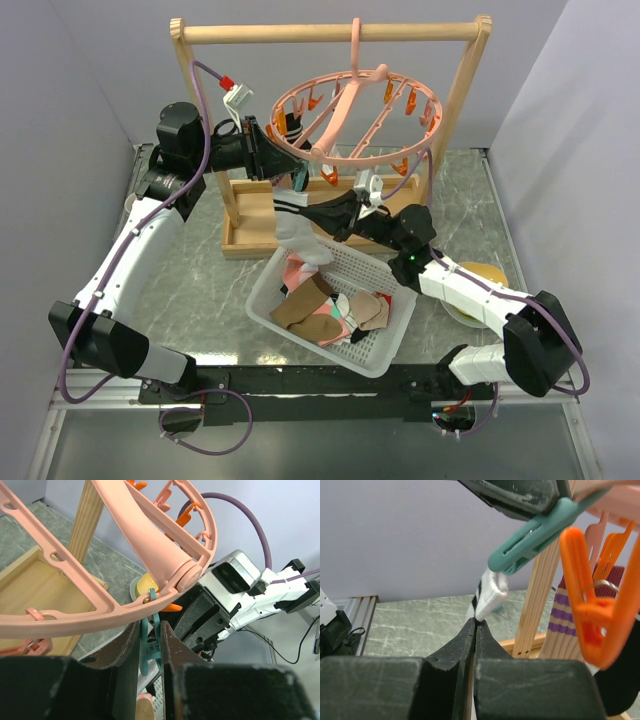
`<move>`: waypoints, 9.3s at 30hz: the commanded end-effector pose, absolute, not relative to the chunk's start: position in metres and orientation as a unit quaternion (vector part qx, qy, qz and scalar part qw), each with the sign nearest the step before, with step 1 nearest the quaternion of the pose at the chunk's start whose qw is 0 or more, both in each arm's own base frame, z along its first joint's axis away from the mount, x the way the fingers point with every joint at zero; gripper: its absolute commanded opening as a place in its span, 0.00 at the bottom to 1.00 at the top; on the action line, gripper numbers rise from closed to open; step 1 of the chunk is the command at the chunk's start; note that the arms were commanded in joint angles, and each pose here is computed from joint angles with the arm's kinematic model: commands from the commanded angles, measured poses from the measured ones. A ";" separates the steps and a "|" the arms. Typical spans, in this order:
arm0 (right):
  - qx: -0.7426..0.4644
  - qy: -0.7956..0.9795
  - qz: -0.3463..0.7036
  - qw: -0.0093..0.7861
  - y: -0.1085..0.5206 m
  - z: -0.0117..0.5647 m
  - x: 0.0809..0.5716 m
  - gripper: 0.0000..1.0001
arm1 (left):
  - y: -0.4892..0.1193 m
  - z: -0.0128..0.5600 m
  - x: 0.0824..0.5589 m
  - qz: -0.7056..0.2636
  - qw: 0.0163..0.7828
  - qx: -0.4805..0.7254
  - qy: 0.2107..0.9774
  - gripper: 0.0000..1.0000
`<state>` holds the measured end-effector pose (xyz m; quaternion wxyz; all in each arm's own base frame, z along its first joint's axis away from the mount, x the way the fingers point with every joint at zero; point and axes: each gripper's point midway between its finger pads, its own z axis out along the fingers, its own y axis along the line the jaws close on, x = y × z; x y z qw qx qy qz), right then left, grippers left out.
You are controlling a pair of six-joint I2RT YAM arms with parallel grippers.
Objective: Clip the socks to the hanger
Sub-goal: Clamp the sock onto the hanger, then adjust the hanger on the clothesline.
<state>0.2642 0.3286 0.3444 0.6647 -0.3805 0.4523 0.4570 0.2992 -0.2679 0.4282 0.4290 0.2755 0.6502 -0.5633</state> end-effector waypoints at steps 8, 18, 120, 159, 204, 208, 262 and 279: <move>-0.372 0.414 0.454 0.696 0.319 0.369 0.264 0.00 | -0.266 0.444 0.274 -0.579 0.424 0.304 0.626 0.01; -0.374 0.404 0.456 0.699 0.316 0.378 0.264 0.00 | -0.266 0.443 0.275 -0.579 0.424 0.305 0.626 0.01; -0.374 0.380 0.460 0.710 0.309 0.399 0.265 0.00 | -0.261 0.437 0.286 -0.556 0.437 0.277 0.650 0.68; -0.265 0.659 0.252 0.658 0.209 0.370 0.260 1.00 | -0.339 0.394 0.236 -0.605 0.320 0.340 0.645 0.99; -0.189 0.630 0.187 0.730 0.181 0.392 0.283 0.94 | -0.237 0.377 0.394 -0.341 0.521 0.104 0.776 0.99; -0.205 0.618 0.161 0.742 0.180 0.392 0.291 0.91 | -0.233 0.383 0.385 -0.345 0.524 0.106 0.772 0.99; -0.241 0.587 0.214 0.743 0.214 0.395 0.297 0.31 | -0.373 0.446 0.279 -0.579 0.385 0.299 0.653 0.99; -0.270 0.585 0.239 0.726 0.219 0.397 0.277 0.27 | -0.306 0.404 0.332 -0.359 0.505 0.206 0.757 0.99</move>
